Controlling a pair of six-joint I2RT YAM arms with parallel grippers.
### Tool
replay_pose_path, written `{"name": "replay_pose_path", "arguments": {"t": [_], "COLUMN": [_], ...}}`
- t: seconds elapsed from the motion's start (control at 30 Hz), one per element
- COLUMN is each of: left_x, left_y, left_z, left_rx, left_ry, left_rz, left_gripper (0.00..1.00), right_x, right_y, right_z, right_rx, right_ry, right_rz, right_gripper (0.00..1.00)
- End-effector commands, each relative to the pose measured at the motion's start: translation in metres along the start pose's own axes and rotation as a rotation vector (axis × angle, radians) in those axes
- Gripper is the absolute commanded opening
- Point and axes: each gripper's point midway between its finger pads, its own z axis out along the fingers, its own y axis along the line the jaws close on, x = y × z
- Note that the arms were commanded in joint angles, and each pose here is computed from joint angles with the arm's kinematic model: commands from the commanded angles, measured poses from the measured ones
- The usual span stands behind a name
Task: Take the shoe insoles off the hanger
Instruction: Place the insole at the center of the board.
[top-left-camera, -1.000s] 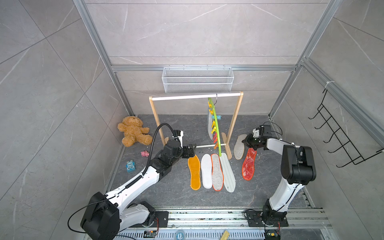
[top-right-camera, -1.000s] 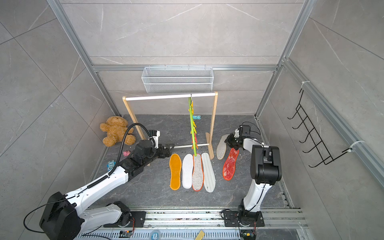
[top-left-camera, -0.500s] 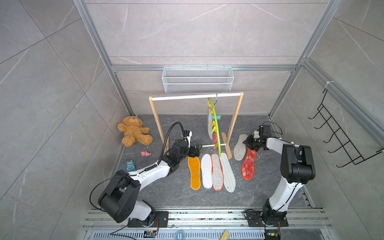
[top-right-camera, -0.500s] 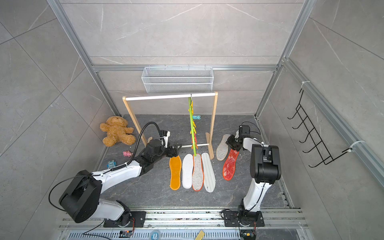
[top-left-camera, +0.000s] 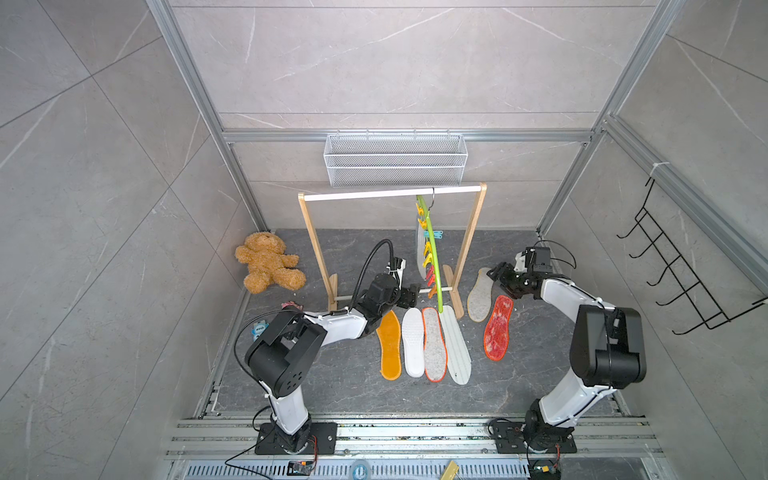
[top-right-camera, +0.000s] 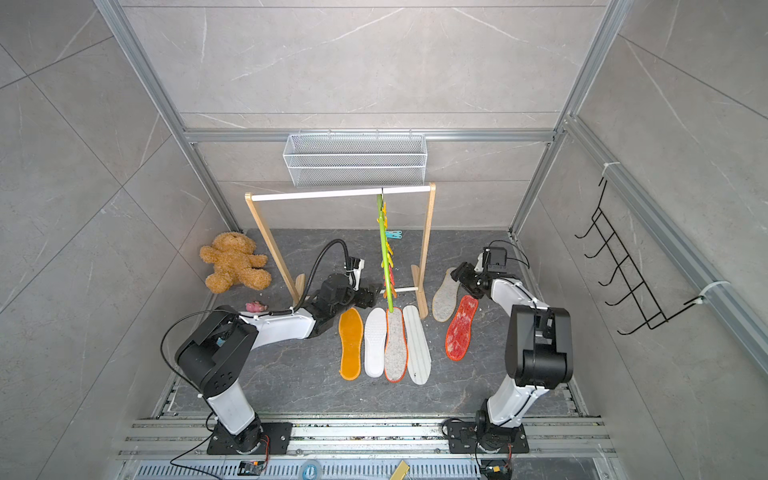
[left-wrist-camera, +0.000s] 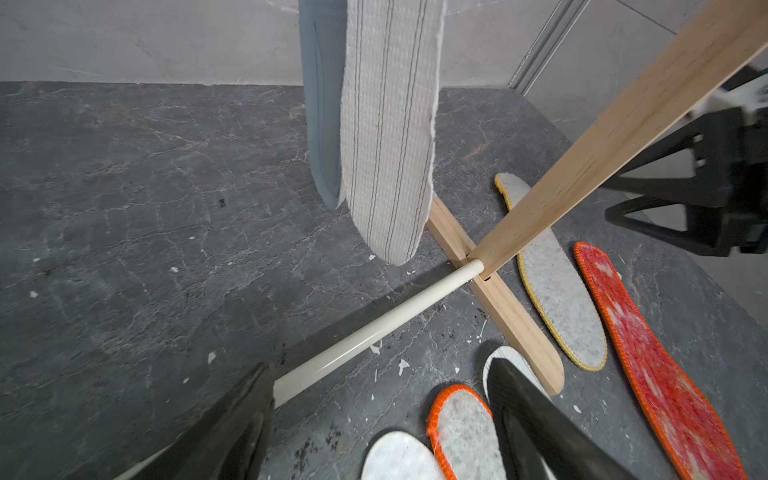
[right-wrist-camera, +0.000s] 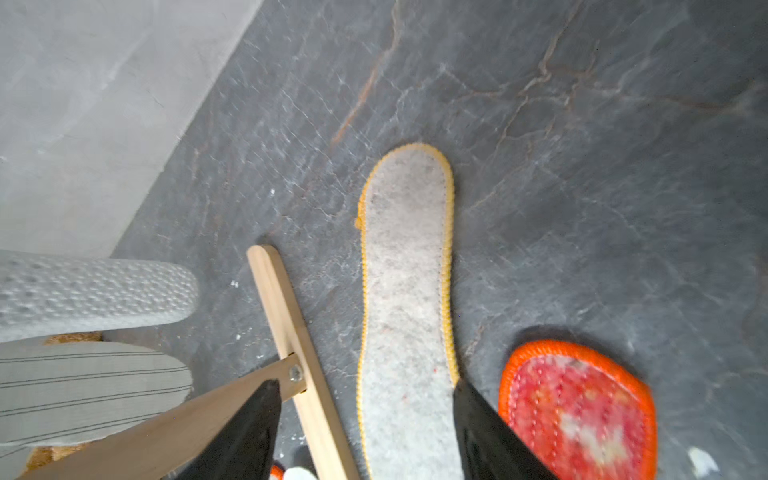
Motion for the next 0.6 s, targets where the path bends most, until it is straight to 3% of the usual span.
{"name": "replay_pose_path", "arguments": {"t": [0.0, 0.33, 0.57], "left_x": [-0.023, -0.013, -0.008], "left_y": [-0.007, 0.003, 0.005], "left_z": [0.012, 0.047, 0.068], "left_rx": [-0.012, -0.069, -0.087], "left_ry": [-0.105, -0.134, -0.132], "left_rz": [0.015, -0.078, -0.114], "left_gripper": [0.81, 0.75, 0.71], "right_x": [-0.006, 0.014, 0.033], "right_y": [0.014, 0.051, 0.062], "right_z": [-0.025, -0.09, -0.116], "right_rx": [-0.041, -0.203, -0.263], "right_ry": [-0.063, -0.116, -0.11], "right_rz": [-0.002, -0.02, -0.036], "right_gripper": [0.71, 0.74, 0.72]}}
